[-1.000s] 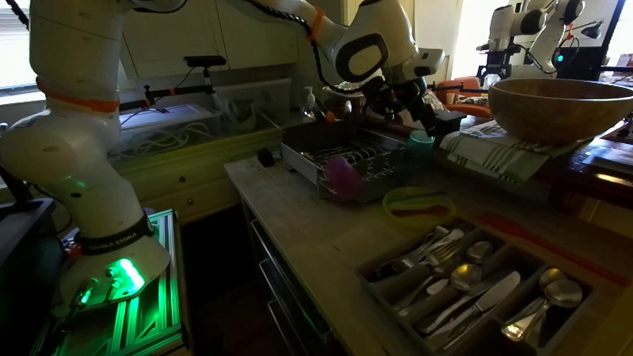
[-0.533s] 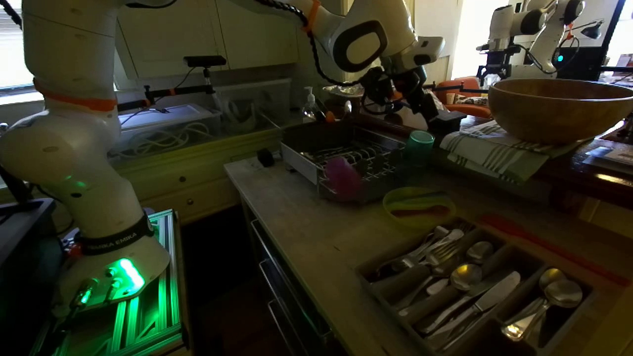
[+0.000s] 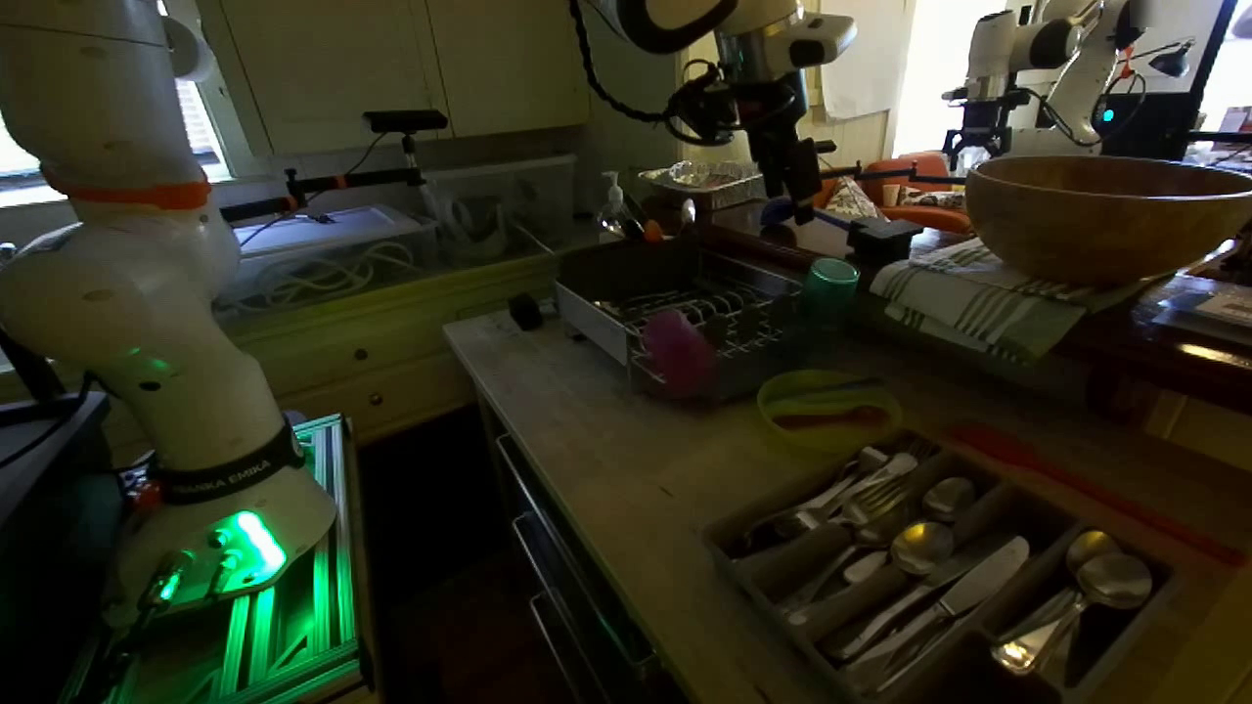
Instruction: Adjust the blue cup on the dish rack
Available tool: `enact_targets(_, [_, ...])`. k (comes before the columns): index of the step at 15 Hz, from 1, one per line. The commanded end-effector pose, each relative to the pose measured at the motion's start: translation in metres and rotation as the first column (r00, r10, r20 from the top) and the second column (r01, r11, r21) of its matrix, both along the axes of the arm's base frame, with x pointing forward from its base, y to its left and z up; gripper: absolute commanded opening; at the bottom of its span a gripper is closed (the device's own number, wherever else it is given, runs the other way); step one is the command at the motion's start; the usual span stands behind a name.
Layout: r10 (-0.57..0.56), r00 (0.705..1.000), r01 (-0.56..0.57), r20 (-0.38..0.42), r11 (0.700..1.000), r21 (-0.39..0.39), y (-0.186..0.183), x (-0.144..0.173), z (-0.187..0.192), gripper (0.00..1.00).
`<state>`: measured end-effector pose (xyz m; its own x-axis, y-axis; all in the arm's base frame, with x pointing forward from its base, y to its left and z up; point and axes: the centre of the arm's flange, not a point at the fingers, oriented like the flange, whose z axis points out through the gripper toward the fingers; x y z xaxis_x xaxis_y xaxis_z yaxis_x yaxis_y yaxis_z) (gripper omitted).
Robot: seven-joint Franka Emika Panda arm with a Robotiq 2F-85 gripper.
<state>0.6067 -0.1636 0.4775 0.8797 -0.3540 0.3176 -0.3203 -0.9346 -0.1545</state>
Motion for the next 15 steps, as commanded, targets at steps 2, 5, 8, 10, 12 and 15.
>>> enact_targets(2, [0.043, 0.995, -0.042, -0.088, 0.999, 0.020, 0.007, -0.068, 0.022, 1.00])
enact_targets(5, [0.052, 0.993, -0.049, -0.109, 0.998, 0.029, 0.007, -0.098, 0.026, 1.00])
enact_targets(8, [0.062, 0.992, -0.058, -0.111, 0.998, 0.032, 0.010, -0.125, 0.020, 1.00])
enact_targets(10, [0.046, 0.994, -0.041, -0.101, 0.998, 0.042, 0.005, -0.100, 0.024, 1.00])
enact_targets(12, [0.047, 0.993, -0.042, -0.108, 0.998, 0.048, 0.007, -0.113, 0.021, 1.00])
enact_targets(15, [0.049, 0.993, -0.043, -0.110, 0.998, 0.051, 0.009, -0.119, 0.020, 1.00])
